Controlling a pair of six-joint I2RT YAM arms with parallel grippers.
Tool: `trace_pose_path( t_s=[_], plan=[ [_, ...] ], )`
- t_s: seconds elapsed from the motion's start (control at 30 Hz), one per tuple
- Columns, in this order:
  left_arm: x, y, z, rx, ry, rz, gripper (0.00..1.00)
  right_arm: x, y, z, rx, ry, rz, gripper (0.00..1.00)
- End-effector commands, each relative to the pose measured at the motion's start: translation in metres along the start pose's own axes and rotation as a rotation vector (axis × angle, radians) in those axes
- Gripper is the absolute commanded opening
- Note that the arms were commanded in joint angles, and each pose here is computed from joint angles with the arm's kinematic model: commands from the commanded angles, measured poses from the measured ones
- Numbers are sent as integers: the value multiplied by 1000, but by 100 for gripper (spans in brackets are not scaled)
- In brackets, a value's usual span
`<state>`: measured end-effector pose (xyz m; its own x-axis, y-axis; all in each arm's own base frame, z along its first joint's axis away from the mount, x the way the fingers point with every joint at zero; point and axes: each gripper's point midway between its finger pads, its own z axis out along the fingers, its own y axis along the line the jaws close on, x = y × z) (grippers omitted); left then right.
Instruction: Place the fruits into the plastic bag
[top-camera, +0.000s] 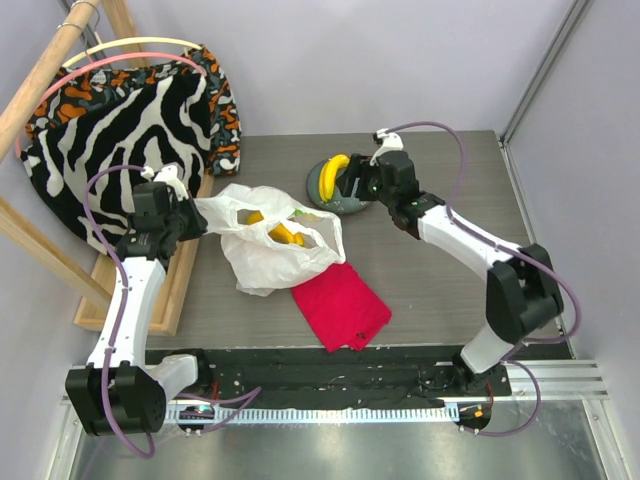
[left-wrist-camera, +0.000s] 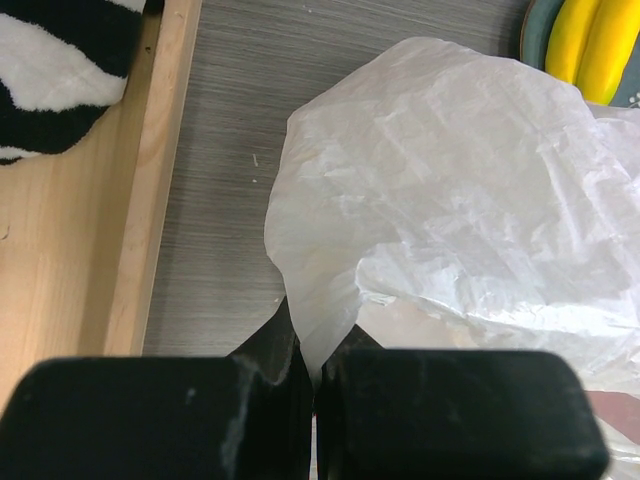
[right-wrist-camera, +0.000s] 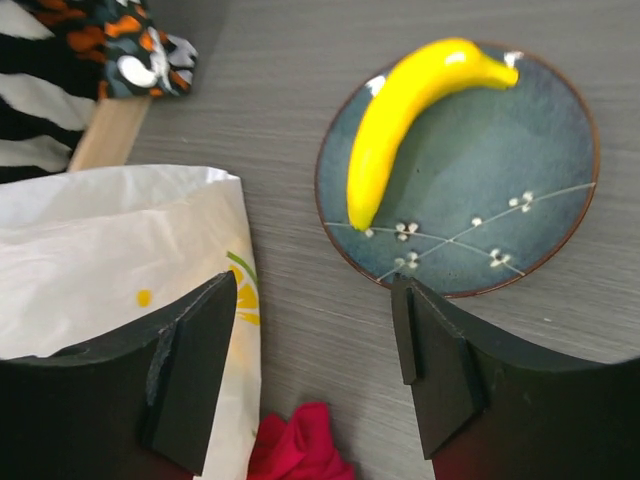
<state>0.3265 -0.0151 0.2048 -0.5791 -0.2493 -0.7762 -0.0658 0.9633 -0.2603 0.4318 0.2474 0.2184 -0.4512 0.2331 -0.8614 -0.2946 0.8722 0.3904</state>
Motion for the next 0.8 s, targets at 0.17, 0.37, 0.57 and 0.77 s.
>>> trace_pose_path(
  t_s=[0.17,0.37,0.57,0.77],
  plan=[
    [-16,-1,0,2,-54,2,0,-4,5,73,-40,39,57,80],
    [-16,-2,-1,4,-52,1,0,22,-9,126,18,106,68,86],
    [-15,-2,0,5,-47,4,0,49,-35,152,123,160,69,87],
    [-16,-3,0,7,-50,1,0,62,-41,160,135,175,80,86]
  ],
)
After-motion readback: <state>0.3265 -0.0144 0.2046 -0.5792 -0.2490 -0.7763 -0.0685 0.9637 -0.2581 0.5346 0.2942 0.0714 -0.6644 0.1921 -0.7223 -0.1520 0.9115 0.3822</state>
